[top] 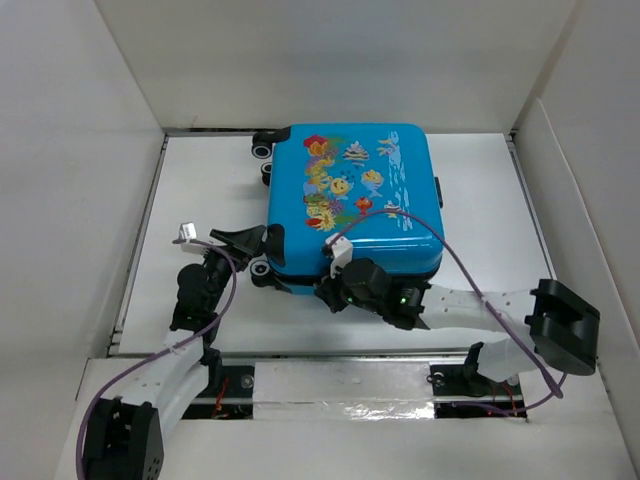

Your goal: Pack the luggage

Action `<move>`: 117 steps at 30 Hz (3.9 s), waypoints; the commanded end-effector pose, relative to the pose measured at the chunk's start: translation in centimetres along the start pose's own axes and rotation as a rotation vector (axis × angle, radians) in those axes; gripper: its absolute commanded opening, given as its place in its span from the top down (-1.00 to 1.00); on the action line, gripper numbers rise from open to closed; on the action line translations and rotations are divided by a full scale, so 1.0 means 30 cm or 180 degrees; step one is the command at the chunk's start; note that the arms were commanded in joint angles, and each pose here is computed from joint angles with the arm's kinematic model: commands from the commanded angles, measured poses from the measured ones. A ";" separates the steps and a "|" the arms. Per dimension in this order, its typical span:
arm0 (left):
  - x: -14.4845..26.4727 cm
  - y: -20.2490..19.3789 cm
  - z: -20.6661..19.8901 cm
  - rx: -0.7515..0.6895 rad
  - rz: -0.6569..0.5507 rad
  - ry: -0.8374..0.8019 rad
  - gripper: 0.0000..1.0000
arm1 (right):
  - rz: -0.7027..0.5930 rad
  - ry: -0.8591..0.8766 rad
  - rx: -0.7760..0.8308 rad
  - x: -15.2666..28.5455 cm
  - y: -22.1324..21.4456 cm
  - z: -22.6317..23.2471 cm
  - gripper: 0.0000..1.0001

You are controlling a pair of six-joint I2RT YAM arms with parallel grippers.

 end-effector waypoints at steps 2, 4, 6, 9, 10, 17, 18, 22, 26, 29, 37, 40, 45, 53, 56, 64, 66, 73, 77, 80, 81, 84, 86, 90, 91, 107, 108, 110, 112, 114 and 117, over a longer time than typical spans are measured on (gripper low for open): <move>0.063 -0.121 -0.120 -0.0241 0.0862 -0.0562 1.00 | -0.0388 0.0705 0.0086 -0.047 0.128 0.170 1.00; 0.065 -0.151 -0.131 -0.0321 0.0986 -0.0616 1.00 | -0.0407 0.0671 0.0097 -0.040 0.121 0.158 1.00; 0.046 -0.180 -0.140 -0.0383 0.1101 -0.0594 1.00 | -0.0405 0.0298 0.0069 -0.015 0.097 0.056 1.00; 0.019 -0.277 -0.186 -0.0545 0.1282 -0.0655 1.00 | -0.0567 0.0119 -0.0051 0.087 0.127 -0.106 1.00; 0.001 -0.288 -0.200 -0.0580 0.1188 -0.0626 1.00 | -0.0595 0.0046 -0.0062 0.117 0.133 -0.147 1.00; -0.048 -0.470 -0.403 -0.0469 0.1263 -0.0990 1.00 | -0.0888 -0.0274 0.0066 0.310 0.278 -0.393 1.00; -0.063 -0.533 -0.392 -0.0499 0.1396 -0.0944 1.00 | -0.0892 -0.0284 0.0091 0.318 0.290 -0.408 1.00; -0.159 -0.594 -0.483 -0.0356 0.1433 -0.1160 1.00 | -0.0865 0.0033 -0.0037 0.294 0.252 -0.350 1.00; -0.251 -0.684 -0.584 -0.0502 0.1667 -0.1244 1.00 | -0.0846 0.0205 -0.0491 0.246 0.104 -0.231 1.00; -0.268 -0.727 -0.551 -0.0625 0.1804 -0.1204 1.00 | -0.0902 0.0295 -0.0372 0.278 0.112 -0.210 1.00; -0.318 -0.624 -0.482 -0.1655 0.1719 -0.0559 -0.40 | -0.0917 -0.0092 -0.0366 0.244 0.120 -0.301 1.00; -0.296 -0.426 -0.376 -0.1766 0.1210 -0.0134 -0.62 | -0.0926 -0.0041 -0.0367 0.257 0.117 -0.300 1.00; -0.298 -0.073 -0.256 -0.1539 0.0457 0.0383 -0.70 | -0.1037 -0.0037 -0.0339 0.297 0.128 -0.307 1.00; -0.486 0.129 -0.153 -0.1894 0.0457 0.0468 -0.59 | -0.0917 0.0063 -0.0299 0.290 0.109 -0.299 1.00; -0.530 0.109 -0.182 -0.2250 0.0490 0.0175 -0.65 | -0.0907 0.0077 -0.0273 0.281 0.107 -0.304 1.00; -0.657 0.030 -0.218 -0.2853 0.1081 -0.0162 -0.79 | -0.0866 0.0151 -0.0249 0.275 0.101 -0.311 1.00; -0.682 0.029 -0.186 -0.2866 0.1074 -0.0065 -0.79 | -0.0876 0.0184 -0.0241 0.278 0.102 -0.306 1.00; -0.774 0.008 -0.106 -0.3161 0.1470 0.0119 -0.74 | -0.0893 0.0242 -0.0245 0.286 0.103 -0.295 1.00; -0.795 -0.013 -0.071 -0.3294 0.1764 0.0148 -0.58 | -0.0920 0.0219 -0.0245 0.290 0.107 -0.298 1.00; -0.831 -0.015 -0.063 -0.3334 0.1805 0.0141 -0.38 | -0.0953 0.0210 -0.0250 0.295 0.115 -0.298 1.00; -0.842 -0.014 -0.073 -0.3340 0.1791 0.0106 -0.27 | -0.0965 0.0189 -0.0253 0.297 0.117 -0.301 1.00; -0.854 -0.007 -0.108 -0.3291 0.1641 -0.0009 0.48 | -0.1031 0.0049 -0.0282 0.304 0.121 -0.327 1.00; -0.864 0.003 -0.137 -0.3248 0.1512 -0.0079 0.78 | -0.1071 0.0038 -0.0298 0.308 0.125 -0.328 1.00; -0.869 0.019 -0.167 -0.3209 0.1393 -0.0097 1.00 | -0.1143 -0.0036 -0.0333 0.318 0.138 -0.348 1.00; -0.864 0.013 -0.173 -0.3200 0.1414 -0.0156 1.00 | -0.1175 -0.0086 -0.0340 0.323 0.144 -0.362 1.00; -0.402 -0.214 -0.212 -0.2242 0.0706 -0.0534 1.00 | -0.1535 -0.0691 -0.0191 0.540 0.404 -0.633 1.00; -0.376 -0.234 -0.219 -0.2255 0.0744 -0.0575 1.00 | -0.1559 -0.0783 -0.0188 0.574 0.410 -0.664 1.00; -0.316 -0.348 -0.252 -0.2352 0.1051 -0.0711 1.00 | -0.1483 -0.0768 -0.0202 0.609 0.379 -0.652 1.00; -0.261 -0.414 -0.346 -0.2422 0.1178 -0.0986 1.00 | -0.1349 -0.0686 -0.0322 0.600 0.306 -0.630 1.00; -0.188 -0.518 -0.461 -0.2426 0.1487 -0.1425 0.95 | -0.1410 -0.0572 -0.0337 0.606 0.273 -0.597 1.00; -0.160 -0.587 -0.570 -0.2234 0.1801 -0.1820 -0.50 | -0.1354 -0.0726 -0.0450 0.606 0.190 -0.608 1.00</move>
Point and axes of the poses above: each gripper's point midway between its finger pads, its own x axis back along the fingers, its own z axis along the line the jaws close on, y = z × x, the point moved 3 cm from there along x, back along the fingers, and after that the axes turned 1 degree about x, right-handed, at the moved point
